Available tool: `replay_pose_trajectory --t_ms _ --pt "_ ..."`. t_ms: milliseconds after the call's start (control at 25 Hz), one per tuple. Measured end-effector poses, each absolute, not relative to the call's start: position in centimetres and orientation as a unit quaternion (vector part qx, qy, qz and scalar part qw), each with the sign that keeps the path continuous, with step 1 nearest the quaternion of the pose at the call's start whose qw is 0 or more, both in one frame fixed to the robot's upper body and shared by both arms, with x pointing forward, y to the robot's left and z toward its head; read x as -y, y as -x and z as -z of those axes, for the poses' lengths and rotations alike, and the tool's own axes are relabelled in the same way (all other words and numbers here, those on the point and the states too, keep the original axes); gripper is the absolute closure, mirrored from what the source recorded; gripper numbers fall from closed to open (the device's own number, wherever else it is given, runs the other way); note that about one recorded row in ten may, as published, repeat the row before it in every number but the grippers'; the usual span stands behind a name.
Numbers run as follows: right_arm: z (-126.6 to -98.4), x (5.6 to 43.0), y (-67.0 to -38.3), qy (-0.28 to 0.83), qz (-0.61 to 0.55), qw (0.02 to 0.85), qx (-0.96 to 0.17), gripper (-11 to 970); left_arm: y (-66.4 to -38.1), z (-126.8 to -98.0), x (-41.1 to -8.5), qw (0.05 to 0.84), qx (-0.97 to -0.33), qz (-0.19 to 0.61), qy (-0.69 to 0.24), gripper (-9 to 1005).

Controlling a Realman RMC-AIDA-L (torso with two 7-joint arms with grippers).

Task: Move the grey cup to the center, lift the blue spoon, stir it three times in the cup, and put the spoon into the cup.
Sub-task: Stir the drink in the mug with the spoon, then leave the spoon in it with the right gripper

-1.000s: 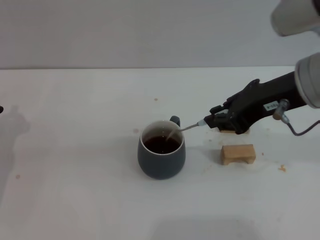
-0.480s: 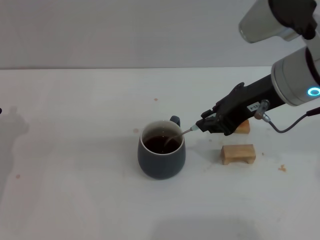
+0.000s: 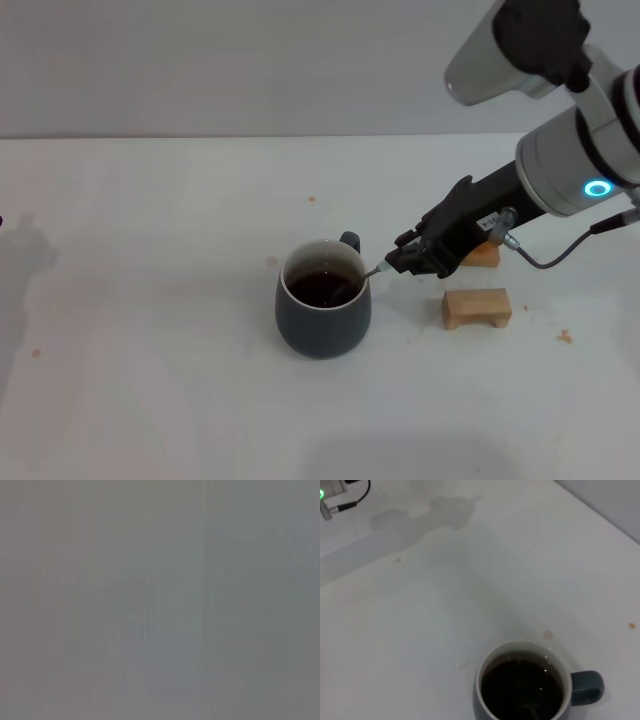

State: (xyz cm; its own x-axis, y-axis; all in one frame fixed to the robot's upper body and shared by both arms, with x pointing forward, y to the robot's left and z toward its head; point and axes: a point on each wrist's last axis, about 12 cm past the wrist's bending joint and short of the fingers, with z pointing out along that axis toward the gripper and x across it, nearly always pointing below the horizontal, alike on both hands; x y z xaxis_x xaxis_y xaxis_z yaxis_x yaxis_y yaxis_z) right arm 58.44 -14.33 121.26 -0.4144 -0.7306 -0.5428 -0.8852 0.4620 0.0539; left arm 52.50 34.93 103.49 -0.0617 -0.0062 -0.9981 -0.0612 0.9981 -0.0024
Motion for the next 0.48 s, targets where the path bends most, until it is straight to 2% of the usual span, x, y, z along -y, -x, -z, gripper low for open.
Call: replay_pose_trajectory --t_ms 480 --pt "-121.4 13.1 -58.7 0.504 -0.182 0.231 -0.812 762 -52.4 -103.6 -35.1 0.69 -0.723 -0.021 0.026 998"
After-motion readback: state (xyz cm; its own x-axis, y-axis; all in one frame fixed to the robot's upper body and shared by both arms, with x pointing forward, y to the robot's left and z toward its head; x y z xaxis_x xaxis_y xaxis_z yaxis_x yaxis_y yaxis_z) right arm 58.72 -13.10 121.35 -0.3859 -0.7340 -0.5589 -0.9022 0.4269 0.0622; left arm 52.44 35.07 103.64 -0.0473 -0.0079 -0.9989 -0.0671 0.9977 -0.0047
